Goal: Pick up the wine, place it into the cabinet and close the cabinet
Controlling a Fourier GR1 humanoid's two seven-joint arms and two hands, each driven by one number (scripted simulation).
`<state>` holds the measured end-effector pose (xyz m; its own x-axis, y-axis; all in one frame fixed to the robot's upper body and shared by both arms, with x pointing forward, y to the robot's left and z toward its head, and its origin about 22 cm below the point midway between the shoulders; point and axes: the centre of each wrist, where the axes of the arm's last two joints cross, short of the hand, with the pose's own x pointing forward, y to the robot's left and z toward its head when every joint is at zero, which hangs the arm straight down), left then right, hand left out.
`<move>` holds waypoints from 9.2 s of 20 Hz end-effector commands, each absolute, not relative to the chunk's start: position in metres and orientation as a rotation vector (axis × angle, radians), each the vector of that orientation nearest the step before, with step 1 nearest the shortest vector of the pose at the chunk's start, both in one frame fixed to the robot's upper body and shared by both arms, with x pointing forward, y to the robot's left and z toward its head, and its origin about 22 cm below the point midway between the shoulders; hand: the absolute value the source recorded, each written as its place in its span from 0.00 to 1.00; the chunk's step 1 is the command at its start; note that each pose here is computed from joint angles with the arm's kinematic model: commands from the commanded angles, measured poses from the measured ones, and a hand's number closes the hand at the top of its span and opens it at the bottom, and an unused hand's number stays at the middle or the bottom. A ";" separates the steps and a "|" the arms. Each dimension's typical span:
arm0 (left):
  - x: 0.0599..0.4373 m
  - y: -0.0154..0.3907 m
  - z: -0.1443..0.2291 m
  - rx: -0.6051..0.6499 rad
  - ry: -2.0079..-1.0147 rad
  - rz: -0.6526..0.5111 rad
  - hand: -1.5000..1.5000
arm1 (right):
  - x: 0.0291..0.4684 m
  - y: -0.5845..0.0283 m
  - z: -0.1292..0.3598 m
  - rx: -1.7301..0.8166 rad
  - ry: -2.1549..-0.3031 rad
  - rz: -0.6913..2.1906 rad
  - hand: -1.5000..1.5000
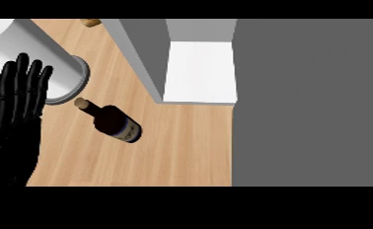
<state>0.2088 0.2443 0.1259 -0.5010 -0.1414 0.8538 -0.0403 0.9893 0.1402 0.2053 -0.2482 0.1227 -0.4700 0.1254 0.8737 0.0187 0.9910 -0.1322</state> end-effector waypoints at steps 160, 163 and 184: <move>0.261 0.135 0.044 -0.335 -1.946 0.066 1.00 | 0.145 -0.217 0.291 0.186 -1.973 0.249 0.00; 0.273 0.110 0.071 -0.304 -1.937 0.069 1.00 | 0.137 -0.218 0.280 0.203 -1.976 0.243 0.00; 0.341 0.066 0.101 -0.059 -1.952 -0.039 1.00 | 0.145 -0.212 0.288 0.190 -1.997 0.268 0.00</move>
